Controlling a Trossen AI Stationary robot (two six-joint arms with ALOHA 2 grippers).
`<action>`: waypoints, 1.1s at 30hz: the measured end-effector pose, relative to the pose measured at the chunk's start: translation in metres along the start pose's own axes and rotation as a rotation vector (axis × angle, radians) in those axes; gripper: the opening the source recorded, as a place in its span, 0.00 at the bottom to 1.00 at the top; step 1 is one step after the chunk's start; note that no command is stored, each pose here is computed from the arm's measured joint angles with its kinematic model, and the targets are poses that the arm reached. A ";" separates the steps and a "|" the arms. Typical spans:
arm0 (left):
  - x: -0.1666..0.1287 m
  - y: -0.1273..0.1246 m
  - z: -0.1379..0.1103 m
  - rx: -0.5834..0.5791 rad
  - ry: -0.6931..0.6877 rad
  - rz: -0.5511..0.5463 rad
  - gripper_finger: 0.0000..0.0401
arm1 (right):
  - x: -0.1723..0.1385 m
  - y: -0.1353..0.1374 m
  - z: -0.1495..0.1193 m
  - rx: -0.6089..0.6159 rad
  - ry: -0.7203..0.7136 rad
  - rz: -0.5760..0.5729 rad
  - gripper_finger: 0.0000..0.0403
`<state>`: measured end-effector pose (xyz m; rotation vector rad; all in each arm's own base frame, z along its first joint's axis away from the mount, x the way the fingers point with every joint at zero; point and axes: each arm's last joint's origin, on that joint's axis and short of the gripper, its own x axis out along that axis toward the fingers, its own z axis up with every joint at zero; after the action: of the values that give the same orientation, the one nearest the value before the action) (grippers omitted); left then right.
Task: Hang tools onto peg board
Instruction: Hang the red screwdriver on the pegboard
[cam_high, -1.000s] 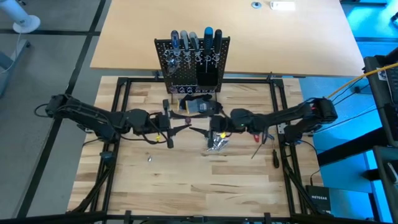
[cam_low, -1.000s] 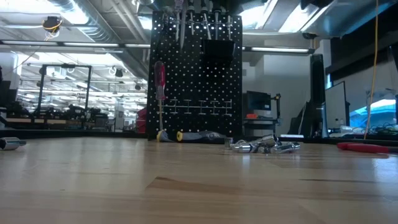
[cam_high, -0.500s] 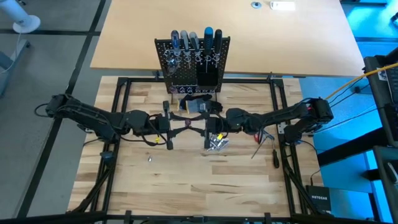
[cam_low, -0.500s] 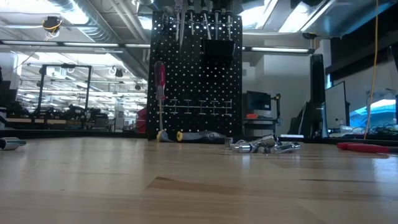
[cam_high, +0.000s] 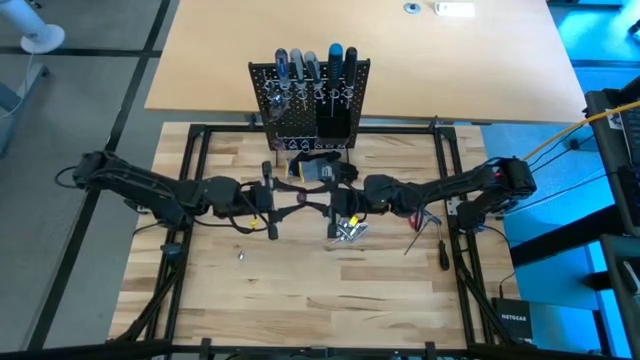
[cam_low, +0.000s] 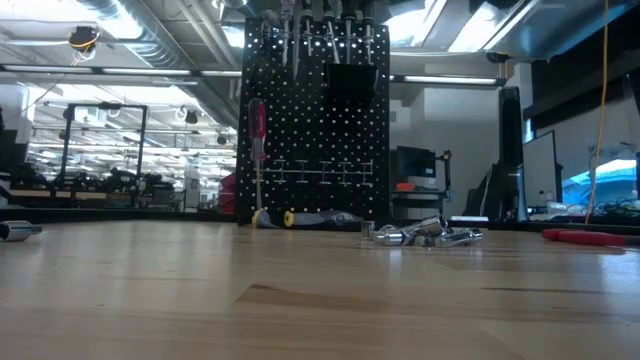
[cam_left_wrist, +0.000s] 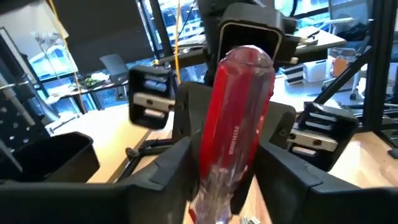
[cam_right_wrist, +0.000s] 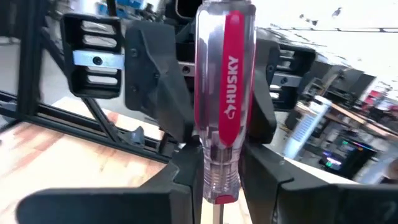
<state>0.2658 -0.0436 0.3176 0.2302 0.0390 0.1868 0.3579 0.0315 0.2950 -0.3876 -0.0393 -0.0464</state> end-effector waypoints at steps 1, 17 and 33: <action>-0.001 0.001 0.000 0.000 0.003 0.000 0.42 | -0.001 -0.001 0.001 -0.004 0.000 -0.005 0.20; -0.050 0.021 0.011 -0.056 0.132 0.106 0.52 | -0.070 -0.029 0.033 0.043 -0.036 -0.201 0.18; -0.043 0.029 -0.007 -0.032 0.278 0.217 0.52 | -0.128 -0.056 -0.040 0.219 -0.086 -0.576 0.18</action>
<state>0.2183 -0.0225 0.3179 0.1754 0.2877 0.4346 0.2287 -0.0307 0.2726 -0.1488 -0.2388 -0.5900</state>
